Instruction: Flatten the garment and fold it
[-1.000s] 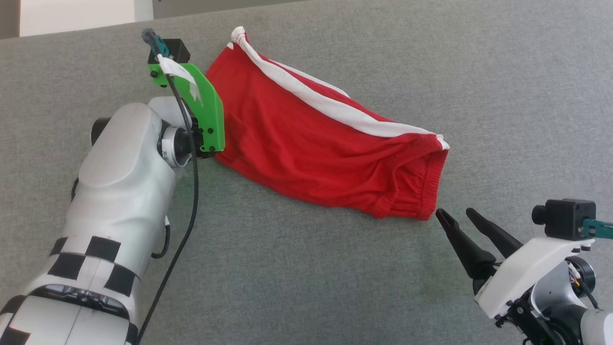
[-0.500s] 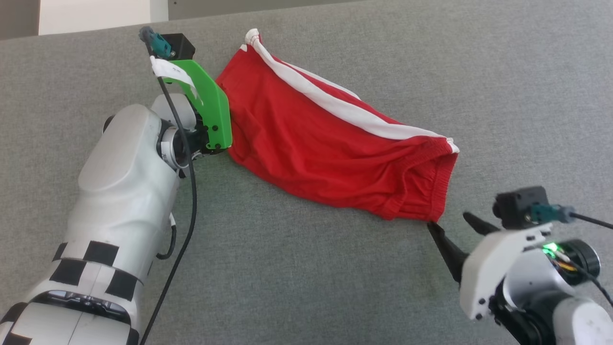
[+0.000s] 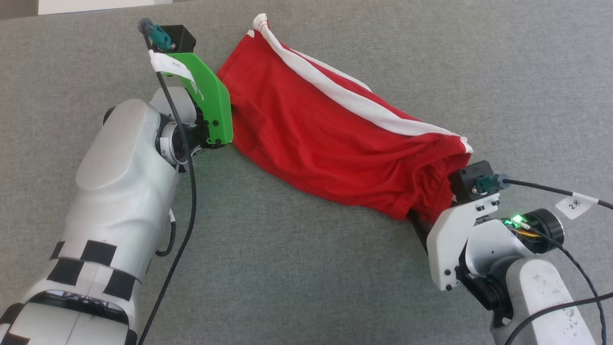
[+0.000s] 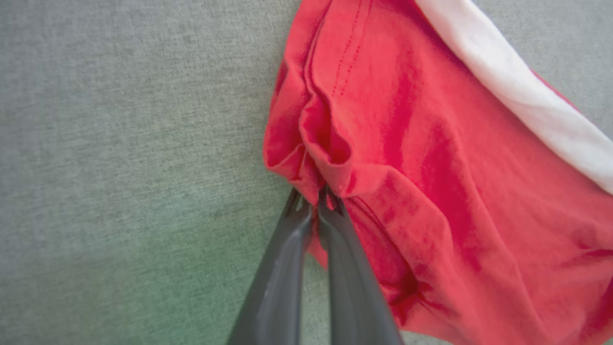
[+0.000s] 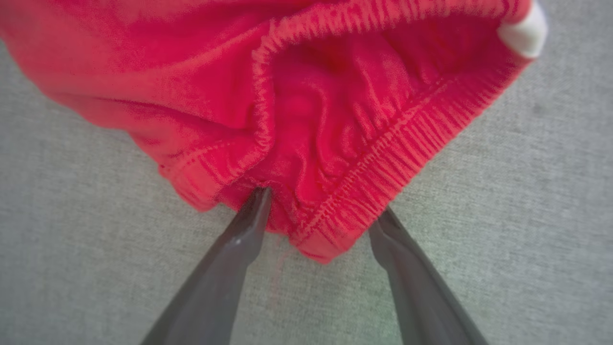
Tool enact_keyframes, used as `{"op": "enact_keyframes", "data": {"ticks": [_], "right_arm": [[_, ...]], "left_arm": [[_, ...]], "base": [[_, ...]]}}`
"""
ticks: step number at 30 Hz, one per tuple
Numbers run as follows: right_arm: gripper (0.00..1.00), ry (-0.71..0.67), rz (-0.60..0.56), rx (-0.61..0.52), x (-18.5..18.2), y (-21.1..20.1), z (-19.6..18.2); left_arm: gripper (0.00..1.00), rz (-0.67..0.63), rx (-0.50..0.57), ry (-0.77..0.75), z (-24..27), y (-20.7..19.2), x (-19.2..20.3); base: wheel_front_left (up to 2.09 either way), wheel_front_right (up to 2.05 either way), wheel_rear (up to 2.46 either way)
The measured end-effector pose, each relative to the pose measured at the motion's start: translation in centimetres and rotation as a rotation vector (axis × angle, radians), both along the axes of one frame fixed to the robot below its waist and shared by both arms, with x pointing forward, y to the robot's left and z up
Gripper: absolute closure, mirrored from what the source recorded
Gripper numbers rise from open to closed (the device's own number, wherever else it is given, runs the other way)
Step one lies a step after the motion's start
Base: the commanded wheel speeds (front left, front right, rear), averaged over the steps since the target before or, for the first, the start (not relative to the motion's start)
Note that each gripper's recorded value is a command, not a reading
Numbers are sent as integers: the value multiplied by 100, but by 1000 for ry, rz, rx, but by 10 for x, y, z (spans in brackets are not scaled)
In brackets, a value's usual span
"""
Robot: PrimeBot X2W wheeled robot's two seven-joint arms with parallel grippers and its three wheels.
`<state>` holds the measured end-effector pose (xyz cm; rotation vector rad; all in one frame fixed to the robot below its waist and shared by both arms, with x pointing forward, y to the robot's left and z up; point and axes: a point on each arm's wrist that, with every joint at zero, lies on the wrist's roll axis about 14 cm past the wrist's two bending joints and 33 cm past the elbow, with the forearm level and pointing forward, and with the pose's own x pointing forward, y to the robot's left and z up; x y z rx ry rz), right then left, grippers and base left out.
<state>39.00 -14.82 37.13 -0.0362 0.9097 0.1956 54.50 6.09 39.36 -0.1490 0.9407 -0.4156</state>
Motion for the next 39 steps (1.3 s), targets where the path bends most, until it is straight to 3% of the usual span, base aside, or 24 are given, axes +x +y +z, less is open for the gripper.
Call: {"op": "enact_keyframes", "data": {"ticks": [2, 3, 4, 14, 22, 32, 39], "right_arm": [[0, 1, 7, 8, 2, 3, -1], [57, 5, 9, 14, 3, 4, -2], [100, -1, 12, 18, 5, 6, -1], [100, -10, 13, 72, 6, 12, 7], [100, -3, -7, 85, 0, -15, 25], [100, 20, -12, 51, -25, -40, 35], [100, 72, 27, 60, -40, -29, 26]], "left_arm": [[100, 1, -1, -2, 0, 1, 0], [100, 3, -3, -3, 0, 1, 0], [100, 1, -7, -4, 1, 1, 0], [100, 20, -114, -31, 16, -2, -8], [100, 61, -232, -68, 45, -1, -22], [100, 153, -303, -112, 53, 20, -77], [100, 286, -326, -42, 24, 44, -133]], "base": [[0, 0, 0], [0, 0, 0], [0, 0, 0], [0, 0, 0], [0, 0, 0], [0, 0, 0], [0, 0, 0]]}}
